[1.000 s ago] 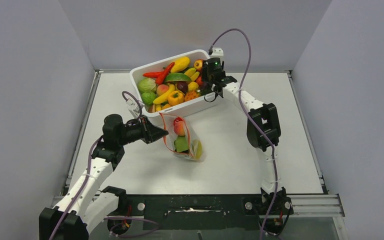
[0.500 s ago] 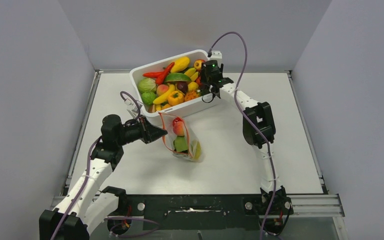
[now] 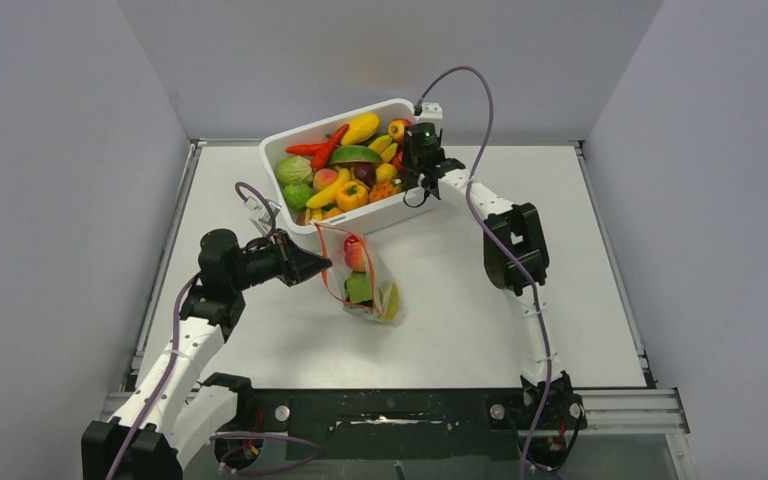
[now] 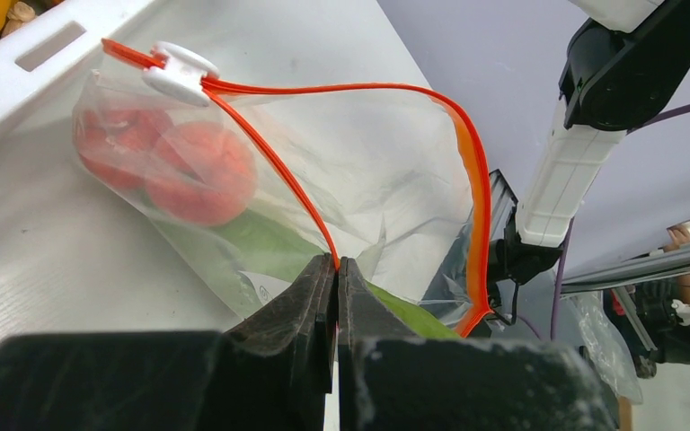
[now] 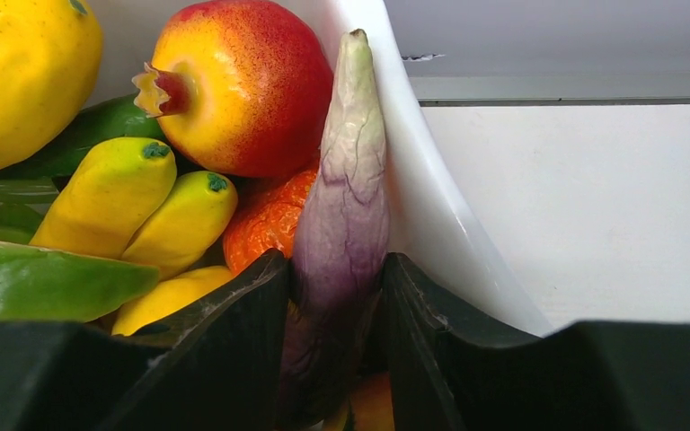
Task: Place the food in the zip-top bag and seal the zipper
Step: Pick up the fake vegetable from the bin, then place the fake vegetable in the zipper food storage bag.
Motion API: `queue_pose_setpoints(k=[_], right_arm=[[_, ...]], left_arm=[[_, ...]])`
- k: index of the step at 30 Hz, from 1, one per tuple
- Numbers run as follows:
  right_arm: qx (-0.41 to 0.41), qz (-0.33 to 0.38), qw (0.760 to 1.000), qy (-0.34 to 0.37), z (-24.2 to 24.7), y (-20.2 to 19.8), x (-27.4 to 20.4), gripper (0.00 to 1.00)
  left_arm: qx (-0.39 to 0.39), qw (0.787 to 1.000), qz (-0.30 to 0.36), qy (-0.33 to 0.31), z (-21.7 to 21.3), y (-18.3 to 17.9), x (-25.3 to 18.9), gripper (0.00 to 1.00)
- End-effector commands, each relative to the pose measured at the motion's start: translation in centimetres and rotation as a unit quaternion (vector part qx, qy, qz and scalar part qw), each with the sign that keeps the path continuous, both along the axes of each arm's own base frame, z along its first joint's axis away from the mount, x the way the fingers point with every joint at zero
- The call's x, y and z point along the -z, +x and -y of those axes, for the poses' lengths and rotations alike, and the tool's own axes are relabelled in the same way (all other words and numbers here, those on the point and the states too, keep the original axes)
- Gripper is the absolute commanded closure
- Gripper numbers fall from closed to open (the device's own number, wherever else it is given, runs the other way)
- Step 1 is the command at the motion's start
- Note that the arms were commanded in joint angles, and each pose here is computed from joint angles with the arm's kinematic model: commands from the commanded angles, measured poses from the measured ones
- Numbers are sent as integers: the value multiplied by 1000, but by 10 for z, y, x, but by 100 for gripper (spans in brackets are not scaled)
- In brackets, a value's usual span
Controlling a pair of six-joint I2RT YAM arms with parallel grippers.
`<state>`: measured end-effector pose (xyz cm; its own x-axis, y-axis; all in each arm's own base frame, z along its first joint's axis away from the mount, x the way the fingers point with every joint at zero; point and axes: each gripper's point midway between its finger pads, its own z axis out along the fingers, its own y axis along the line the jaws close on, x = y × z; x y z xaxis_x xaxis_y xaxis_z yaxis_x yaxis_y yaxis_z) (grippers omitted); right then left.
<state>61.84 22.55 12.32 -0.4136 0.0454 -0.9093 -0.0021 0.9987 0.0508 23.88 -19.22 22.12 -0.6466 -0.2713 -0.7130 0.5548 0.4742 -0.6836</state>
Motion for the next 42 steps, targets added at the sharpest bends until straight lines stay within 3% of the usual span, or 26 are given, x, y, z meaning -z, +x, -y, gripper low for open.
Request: queue_pose_setpoints(k=[1, 19, 33, 42], right_arm=[[-9, 62, 998, 23, 1, 7, -50, 75], [-57, 114, 992, 21, 5, -29, -147, 79], [-79, 155, 984, 45, 28, -106, -212, 79], [-148, 176, 970, 74, 16, -197, -244, 79]], left_arm=[[10, 999, 46, -18, 0, 1, -22, 100], [-19, 999, 28, -19, -3, 16, -18, 100], [-32, 998, 47, -35, 10, 27, -56, 100], [-18, 998, 43, -30, 37, 24, -58, 100]])
